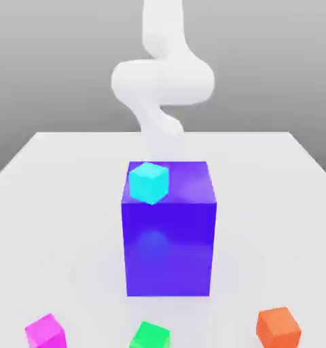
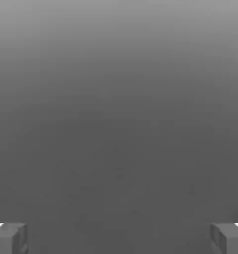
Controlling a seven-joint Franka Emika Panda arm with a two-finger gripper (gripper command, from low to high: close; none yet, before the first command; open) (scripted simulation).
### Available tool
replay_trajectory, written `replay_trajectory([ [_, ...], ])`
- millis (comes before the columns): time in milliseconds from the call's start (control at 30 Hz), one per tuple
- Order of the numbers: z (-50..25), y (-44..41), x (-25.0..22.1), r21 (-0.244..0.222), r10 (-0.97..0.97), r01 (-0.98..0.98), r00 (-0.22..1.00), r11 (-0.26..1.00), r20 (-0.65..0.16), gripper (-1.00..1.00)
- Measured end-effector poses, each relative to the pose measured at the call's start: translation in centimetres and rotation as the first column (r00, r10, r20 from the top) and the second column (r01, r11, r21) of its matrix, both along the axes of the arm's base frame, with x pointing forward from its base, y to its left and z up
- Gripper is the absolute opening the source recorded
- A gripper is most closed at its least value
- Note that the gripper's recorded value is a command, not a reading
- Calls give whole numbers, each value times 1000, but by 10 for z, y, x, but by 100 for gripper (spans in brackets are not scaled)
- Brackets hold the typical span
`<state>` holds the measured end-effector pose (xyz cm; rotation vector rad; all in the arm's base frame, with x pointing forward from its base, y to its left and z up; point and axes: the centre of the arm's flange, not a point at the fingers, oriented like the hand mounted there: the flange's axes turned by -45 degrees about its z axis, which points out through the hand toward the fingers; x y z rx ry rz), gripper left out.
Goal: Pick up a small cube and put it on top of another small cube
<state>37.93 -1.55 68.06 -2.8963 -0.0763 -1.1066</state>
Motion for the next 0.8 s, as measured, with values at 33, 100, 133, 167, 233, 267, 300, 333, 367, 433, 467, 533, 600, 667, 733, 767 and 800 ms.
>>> replay_trajectory([
  [33, -14, -6, 14, 3, 30, -30, 999, 1000, -29, 0],
  [100, -42, -17, 38, 10, 84, -83, 993, 996, -80, 0],
  [133, -57, -22, 49, 14, 109, -109, 989, 994, -104, 0],
  [167, -72, -27, 60, 18, 134, -133, 983, 991, -127, 0],
  [233, -103, -36, 79, 26, 180, -178, 969, 984, -171, 0],
  [267, -119, -40, 88, 30, 202, -200, 960, 979, -192, 0],
  [300, -135, -45, 97, 34, 223, -221, 952, 975, -211, 0],
  [333, -152, -49, 104, 37, 243, -241, 942, 970, -231, 0],
  [367, -168, -53, 111, 40, 262, -261, 932, 965, -251, 0],
  [433, -202, -62, 123, 44, 298, -298, 910, 954, -288, 0],
  [467, -219, -66, 128, 46, 314, -316, 899, 948, -306, 0],
  [533, -252, -75, 136, 47, 344, -350, 875, 936, -341, 0],
  [600, -285, -85, 141, 45, 368, -380, 850, 924, -376, 0],
  [667, -317, -96, 144, 40, 389, -410, 824, 911, -410, 0],
  [733, -348, -105, 144, 33, 410, -443, 796, 896, -445, 0],
  [767, -363, -110, 144, 28, 419, -459, 782, 888, -462, 0],
  [800, -377, -115, 143, 23, 427, -475, 766, 879, -480, 0],
])
